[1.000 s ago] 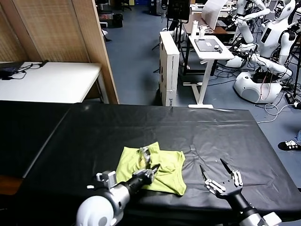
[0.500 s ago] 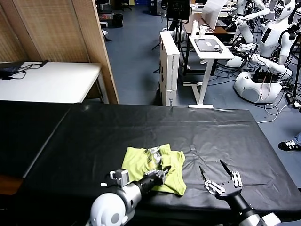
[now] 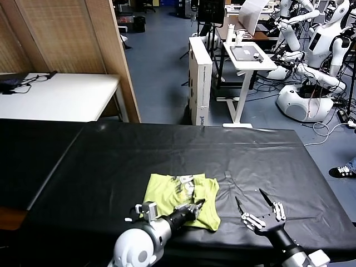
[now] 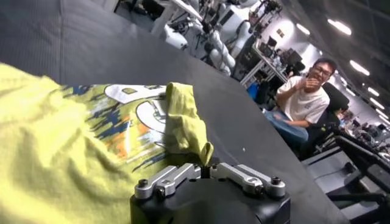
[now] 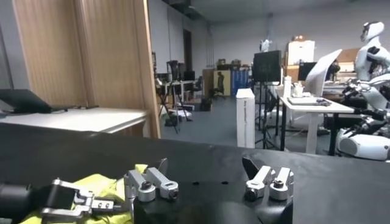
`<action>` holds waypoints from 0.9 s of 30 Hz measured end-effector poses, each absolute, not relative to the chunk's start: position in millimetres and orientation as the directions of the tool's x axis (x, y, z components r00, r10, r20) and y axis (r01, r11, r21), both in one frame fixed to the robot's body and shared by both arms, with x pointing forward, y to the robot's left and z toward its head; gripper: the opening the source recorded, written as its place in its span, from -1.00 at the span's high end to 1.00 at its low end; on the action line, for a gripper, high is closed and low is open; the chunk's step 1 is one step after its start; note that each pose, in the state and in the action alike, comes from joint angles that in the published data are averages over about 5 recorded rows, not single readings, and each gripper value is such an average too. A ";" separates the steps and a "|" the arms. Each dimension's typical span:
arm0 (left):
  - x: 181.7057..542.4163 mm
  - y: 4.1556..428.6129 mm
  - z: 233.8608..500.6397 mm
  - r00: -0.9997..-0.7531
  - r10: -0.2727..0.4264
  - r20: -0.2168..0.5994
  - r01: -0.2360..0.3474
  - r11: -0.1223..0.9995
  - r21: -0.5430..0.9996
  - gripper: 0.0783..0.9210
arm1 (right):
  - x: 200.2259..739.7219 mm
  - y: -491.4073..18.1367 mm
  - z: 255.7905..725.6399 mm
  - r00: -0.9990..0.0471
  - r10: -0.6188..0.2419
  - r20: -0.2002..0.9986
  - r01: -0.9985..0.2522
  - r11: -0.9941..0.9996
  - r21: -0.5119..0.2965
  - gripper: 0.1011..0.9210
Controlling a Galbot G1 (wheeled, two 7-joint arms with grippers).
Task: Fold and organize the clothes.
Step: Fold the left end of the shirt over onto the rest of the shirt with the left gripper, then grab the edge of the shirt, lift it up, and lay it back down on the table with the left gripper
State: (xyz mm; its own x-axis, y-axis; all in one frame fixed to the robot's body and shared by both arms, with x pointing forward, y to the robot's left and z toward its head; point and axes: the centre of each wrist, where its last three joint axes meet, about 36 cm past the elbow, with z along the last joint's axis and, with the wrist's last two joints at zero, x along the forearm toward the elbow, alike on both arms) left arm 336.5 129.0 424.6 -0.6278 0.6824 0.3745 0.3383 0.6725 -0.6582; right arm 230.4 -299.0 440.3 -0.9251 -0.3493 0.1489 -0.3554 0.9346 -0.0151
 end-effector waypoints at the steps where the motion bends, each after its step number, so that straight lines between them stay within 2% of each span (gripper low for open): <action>1: 336.0 130.6 426.5 -0.630 0.682 0.371 0.336 0.670 -0.662 -0.61 | 231.3 -298.2 439.9 -0.920 -0.358 0.157 -0.365 0.931 -0.020 -0.97; 3: 335.6 135.8 430.9 -0.641 0.677 0.363 0.334 0.671 -0.662 -0.83 | 233.5 -295.7 439.6 -0.911 -0.373 0.176 -0.384 0.923 -0.027 -0.97; 5: 336.5 144.0 436.8 -0.661 0.662 0.354 0.336 0.683 -0.649 -0.93 | 236.1 -292.0 439.6 -0.899 -0.389 0.202 -0.403 0.915 -0.028 -0.97; 11: 341.9 183.8 455.6 -0.756 0.566 0.329 0.327 0.762 -0.558 -0.97 | 245.7 -281.2 435.9 -0.831 -0.484 0.272 -0.516 0.855 -0.055 -0.97; 15: 340.5 209.9 461.0 -0.795 0.500 0.345 0.304 0.819 -0.487 -0.97 | 253.2 -278.6 430.3 -0.788 -0.541 0.294 -0.592 0.796 -0.124 -0.97; 21: 333.9 222.2 458.1 -0.813 0.449 0.370 0.272 0.856 -0.439 -0.97 | 258.5 -272.7 419.0 -0.753 -0.570 0.330 -0.642 0.747 -0.174 -0.90; 27: 330.9 222.6 456.8 -0.818 0.436 0.375 0.260 0.862 -0.435 -0.97 | 255.4 -267.5 405.3 -0.725 -0.585 0.364 -0.672 0.718 -0.183 -0.52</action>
State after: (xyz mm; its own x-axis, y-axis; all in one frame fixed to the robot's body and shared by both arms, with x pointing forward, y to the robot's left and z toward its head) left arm 330.9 222.6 456.8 -0.8180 0.4365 0.3747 0.2605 0.8618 -0.4354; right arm 255.4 -267.5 405.3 -0.7247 -0.5851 0.3641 -0.6717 0.7178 -0.1835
